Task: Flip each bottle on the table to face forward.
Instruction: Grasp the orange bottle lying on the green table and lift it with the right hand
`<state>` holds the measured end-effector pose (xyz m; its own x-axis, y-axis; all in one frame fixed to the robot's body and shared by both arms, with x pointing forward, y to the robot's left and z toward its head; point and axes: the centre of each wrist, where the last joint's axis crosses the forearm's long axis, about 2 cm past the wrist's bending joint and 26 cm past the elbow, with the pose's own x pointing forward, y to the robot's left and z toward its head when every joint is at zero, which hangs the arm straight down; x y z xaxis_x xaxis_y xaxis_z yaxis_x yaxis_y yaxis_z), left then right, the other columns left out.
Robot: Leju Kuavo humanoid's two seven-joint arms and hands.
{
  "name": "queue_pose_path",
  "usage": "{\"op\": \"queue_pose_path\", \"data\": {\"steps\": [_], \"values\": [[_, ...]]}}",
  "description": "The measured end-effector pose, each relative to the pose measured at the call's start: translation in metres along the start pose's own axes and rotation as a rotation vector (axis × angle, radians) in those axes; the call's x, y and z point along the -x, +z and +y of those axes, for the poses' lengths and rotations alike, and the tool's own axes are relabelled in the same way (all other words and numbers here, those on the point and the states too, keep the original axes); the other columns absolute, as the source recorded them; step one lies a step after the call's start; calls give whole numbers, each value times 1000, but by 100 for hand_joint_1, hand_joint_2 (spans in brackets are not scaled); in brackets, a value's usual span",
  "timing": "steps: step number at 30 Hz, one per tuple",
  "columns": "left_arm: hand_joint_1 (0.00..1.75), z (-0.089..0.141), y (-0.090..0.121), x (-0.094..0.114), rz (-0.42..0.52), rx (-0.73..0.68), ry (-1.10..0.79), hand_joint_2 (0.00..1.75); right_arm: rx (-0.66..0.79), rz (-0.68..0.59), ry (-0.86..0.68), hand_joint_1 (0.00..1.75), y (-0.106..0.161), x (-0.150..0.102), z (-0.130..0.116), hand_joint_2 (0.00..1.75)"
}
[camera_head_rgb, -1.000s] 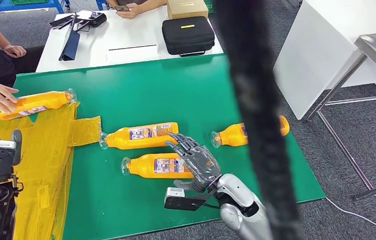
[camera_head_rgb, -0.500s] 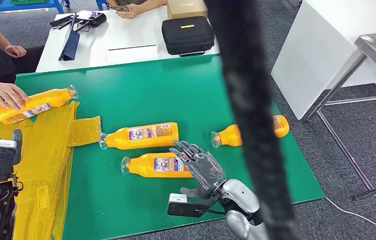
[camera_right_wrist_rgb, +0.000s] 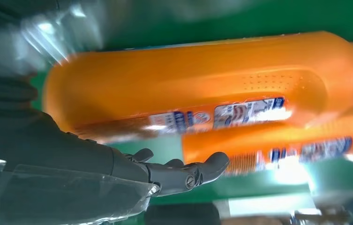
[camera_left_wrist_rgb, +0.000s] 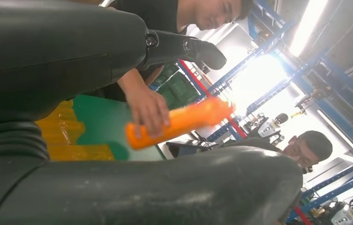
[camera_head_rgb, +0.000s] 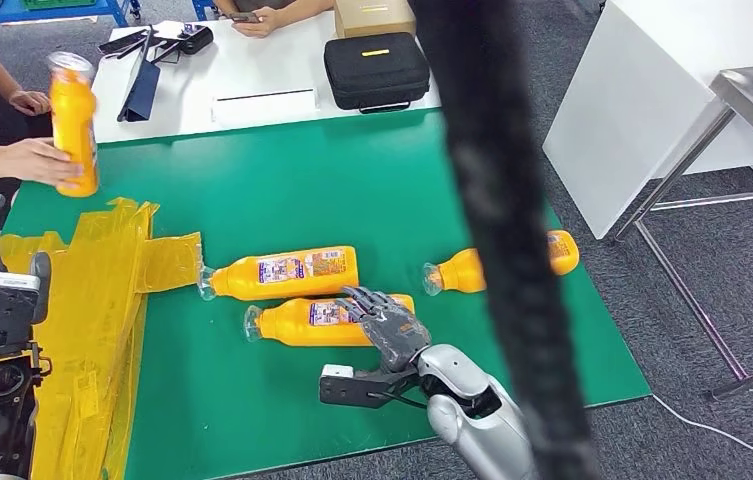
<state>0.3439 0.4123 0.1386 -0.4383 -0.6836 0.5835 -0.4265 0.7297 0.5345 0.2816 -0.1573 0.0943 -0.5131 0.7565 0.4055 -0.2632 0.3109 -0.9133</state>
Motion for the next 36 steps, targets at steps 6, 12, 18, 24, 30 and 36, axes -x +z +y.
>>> {"op": "queue_pose_path", "data": {"steps": [6, 12, 18, 24, 30, 36], "values": [[0, 0, 0, 0, 3, -5, 5, 0, -53, 18, 5, 0, -13, 1, 7, 175], [0, 0, 0, 0, 3, -5, 6, 0, -63, 22, 7, 0, -19, 1, 8, 175], [0, 2, 2, 2, 14, -21, 17, 0, -112, 55, 52, 0, -23, 3, 11, 175], [0, 4, 10, 5, 34, -31, 17, 0, -177, 131, 155, 175, -27, 7, 15, 175], [0, 7, 14, 7, 44, -31, 17, 0, -253, 199, 221, 175, -18, 15, 21, 175], [0, 9, 14, 9, 45, -13, 15, 0, -271, 253, 272, 175, 11, 17, 27, 175]]}}
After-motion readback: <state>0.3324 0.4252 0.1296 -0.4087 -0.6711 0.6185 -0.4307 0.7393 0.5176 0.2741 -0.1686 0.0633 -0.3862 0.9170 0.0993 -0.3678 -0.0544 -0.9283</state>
